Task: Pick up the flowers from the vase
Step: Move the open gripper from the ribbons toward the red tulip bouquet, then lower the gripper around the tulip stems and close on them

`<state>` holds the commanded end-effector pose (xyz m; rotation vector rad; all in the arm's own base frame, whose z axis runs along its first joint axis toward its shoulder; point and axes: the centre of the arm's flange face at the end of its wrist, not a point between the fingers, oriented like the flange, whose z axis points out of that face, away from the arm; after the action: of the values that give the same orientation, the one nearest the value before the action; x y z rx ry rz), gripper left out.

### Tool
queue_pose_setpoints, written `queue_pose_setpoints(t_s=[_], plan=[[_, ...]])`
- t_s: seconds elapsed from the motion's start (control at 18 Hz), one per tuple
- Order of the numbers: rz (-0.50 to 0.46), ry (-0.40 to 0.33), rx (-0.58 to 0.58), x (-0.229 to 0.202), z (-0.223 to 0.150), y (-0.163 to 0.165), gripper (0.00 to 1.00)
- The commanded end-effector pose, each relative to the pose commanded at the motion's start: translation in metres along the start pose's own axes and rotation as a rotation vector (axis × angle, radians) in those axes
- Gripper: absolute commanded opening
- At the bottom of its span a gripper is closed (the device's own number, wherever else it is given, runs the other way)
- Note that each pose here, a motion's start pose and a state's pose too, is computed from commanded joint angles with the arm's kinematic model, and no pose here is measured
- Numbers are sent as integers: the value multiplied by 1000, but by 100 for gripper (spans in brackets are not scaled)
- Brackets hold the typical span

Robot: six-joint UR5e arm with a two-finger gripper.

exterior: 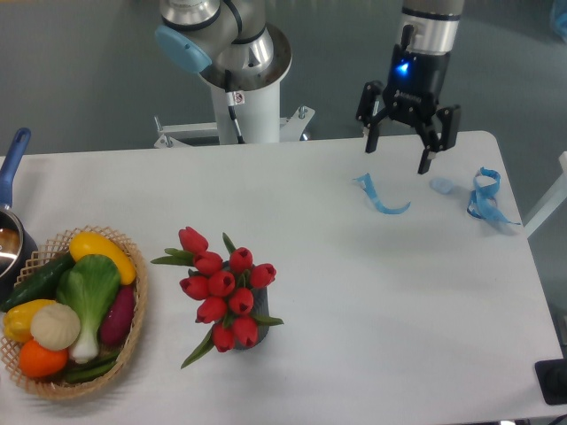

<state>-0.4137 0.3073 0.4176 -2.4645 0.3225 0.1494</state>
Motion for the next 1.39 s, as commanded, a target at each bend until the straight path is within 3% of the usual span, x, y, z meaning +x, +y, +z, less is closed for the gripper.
queue_pose_setpoints(t_s=[0.11, 0.44, 1.0, 1.39], plan=[[-57, 29, 78, -2, 11, -5, 100], [-60, 138, 237, 7, 55, -30, 100], [13, 198, 273, 27, 134, -78, 100], [24, 258, 327, 36, 155, -92, 100]])
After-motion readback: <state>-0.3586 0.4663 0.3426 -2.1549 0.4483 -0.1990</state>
